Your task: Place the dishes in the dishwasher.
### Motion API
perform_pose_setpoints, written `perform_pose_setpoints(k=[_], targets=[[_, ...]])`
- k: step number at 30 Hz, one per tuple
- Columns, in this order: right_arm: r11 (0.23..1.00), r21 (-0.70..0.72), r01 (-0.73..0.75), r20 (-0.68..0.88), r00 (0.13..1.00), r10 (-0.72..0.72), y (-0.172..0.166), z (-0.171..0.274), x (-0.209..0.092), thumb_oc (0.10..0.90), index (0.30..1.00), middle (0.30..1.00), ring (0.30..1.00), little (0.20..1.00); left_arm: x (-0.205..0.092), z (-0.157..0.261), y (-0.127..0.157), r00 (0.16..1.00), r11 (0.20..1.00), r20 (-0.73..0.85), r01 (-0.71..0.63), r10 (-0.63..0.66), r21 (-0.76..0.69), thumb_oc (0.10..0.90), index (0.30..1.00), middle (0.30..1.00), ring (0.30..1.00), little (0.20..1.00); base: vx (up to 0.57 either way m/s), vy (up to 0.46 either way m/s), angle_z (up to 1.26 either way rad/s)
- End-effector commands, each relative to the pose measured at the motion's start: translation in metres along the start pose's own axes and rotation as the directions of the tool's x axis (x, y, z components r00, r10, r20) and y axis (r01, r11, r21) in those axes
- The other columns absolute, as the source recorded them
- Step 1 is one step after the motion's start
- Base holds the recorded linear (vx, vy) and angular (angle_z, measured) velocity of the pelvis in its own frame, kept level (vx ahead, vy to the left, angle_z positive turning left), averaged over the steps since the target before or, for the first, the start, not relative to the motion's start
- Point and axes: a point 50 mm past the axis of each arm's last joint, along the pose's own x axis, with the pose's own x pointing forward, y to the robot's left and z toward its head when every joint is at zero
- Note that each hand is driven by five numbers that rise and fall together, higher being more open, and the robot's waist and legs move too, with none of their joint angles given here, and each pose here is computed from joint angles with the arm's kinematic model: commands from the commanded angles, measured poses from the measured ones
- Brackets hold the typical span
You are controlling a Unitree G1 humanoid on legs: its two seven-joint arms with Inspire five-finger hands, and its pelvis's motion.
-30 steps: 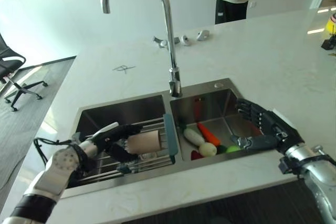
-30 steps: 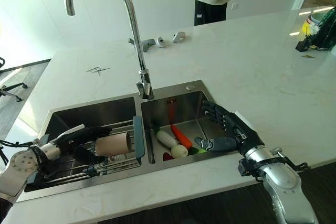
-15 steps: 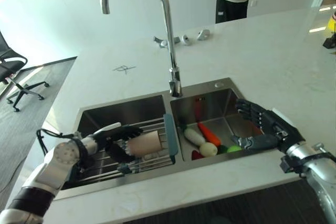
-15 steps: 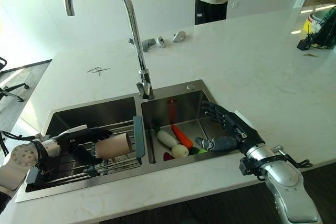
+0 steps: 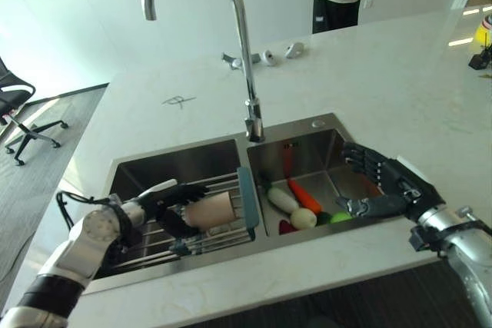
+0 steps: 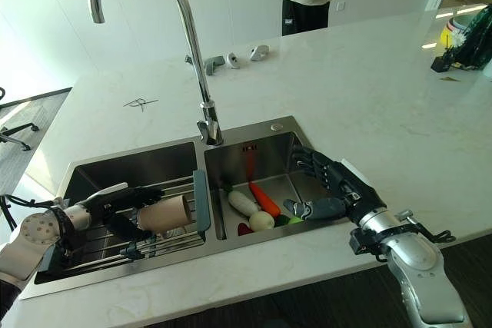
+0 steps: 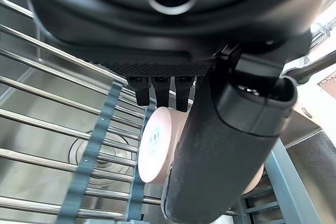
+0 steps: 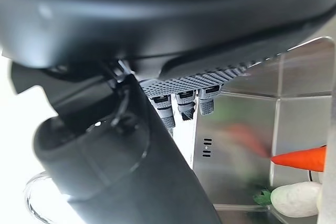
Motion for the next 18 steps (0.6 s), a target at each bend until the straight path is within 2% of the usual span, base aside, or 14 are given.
perform_pose_setpoints(k=[1, 10, 15, 16, 17, 18], targets=[[0.999, -0.034, 0.015, 0.286, 0.958, -0.005, -0.005, 0.052, 0.016, 0.8, 0.9, 0.9, 0.9, 0.9, 0.0, 0.043, 0.045, 0.972, 0.982, 0.149, -0.188, 0.182, 0.022, 0.8, 0.9, 0.9, 0.9, 0.9, -0.01, -0.011, -0.03], [0.999, -0.037, 0.01, 0.284, 0.959, 0.001, -0.001, 0.05, 0.017, 0.8, 0.9, 0.9, 0.9, 0.9, 0.01, 0.044, 0.035, 0.977, 0.987, 0.144, -0.159, 0.157, 0.002, 0.8, 0.9, 0.9, 0.9, 0.9, -0.01, -0.007, -0.03], [0.999, -0.036, 0.01, 0.285, 0.958, 0.001, -0.002, 0.051, 0.018, 0.8, 0.9, 0.9, 0.9, 0.9, 0.013, 0.039, 0.03, 0.989, 0.992, 0.088, -0.123, 0.12, 0.03, 0.8, 0.9, 0.9, 0.9, 0.9, 0.0, 0.0, 0.0], [0.999, -0.036, 0.01, 0.285, 0.958, 0.001, -0.001, 0.051, 0.018, 0.8, 0.9, 0.9, 0.9, 0.9, 0.013, 0.038, 0.03, 0.99, 0.993, 0.083, -0.118, 0.115, 0.03, 0.627, 0.641, 0.641, 0.641, 0.641, 0.0, 0.0, 0.0], [0.999, -0.035, 0.009, 0.286, 0.958, 0.001, -0.001, 0.051, 0.018, 0.8, 0.9, 0.9, 0.9, 0.9, 0.013, 0.038, 0.03, 0.988, 0.991, 0.09, -0.128, 0.124, 0.039, 0.502, 0.453, 0.453, 0.453, 0.453, 0.0, 0.0, 0.0], [0.999, -0.034, 0.01, 0.286, 0.958, 0.0, -0.001, 0.05, 0.018, 0.8, 0.9, 0.9, 0.9, 0.9, 0.014, 0.039, 0.028, 0.988, 0.991, 0.096, -0.124, 0.119, 0.047, 0.4, 0.3, 0.3, 0.3, 0.3, 0.0, 0.0, 0.0]])
